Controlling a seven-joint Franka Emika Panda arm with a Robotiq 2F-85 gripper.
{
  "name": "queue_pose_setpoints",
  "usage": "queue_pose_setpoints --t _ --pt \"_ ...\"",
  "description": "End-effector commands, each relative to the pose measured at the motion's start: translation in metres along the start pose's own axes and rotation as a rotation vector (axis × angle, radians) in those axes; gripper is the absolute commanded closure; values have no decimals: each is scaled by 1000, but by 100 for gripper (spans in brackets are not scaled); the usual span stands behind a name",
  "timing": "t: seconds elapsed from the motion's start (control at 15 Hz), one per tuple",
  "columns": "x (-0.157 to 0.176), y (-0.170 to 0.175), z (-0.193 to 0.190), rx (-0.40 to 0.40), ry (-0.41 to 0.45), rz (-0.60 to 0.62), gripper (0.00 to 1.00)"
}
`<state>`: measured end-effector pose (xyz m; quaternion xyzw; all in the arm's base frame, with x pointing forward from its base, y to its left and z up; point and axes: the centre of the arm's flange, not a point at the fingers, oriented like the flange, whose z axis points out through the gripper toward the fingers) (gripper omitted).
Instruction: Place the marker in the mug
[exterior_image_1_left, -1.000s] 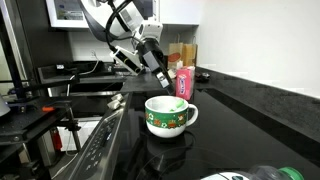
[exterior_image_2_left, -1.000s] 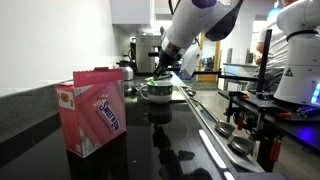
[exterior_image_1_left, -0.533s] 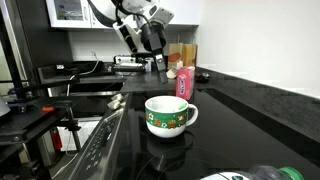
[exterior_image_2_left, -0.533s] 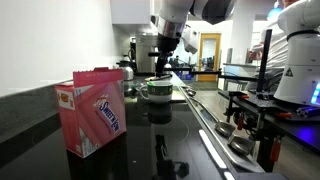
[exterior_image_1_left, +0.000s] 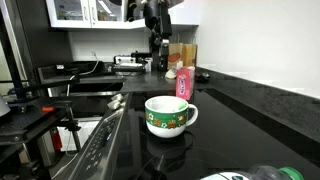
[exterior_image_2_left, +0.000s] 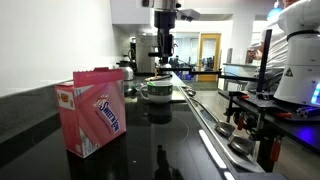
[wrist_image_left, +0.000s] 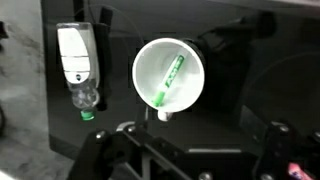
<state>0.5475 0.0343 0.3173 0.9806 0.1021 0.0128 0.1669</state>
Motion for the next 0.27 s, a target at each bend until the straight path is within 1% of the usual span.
queue_pose_setpoints --t 0.0,0.07,0.13,0.2 --pt "-3 9 -10 66 -81 -168 0" --pt "-4 9 -11 55 -81 -182 0" --pt "-4 9 -11 21 -71 -186 0" --pt "-4 10 -12 -18 -44 -187 0"
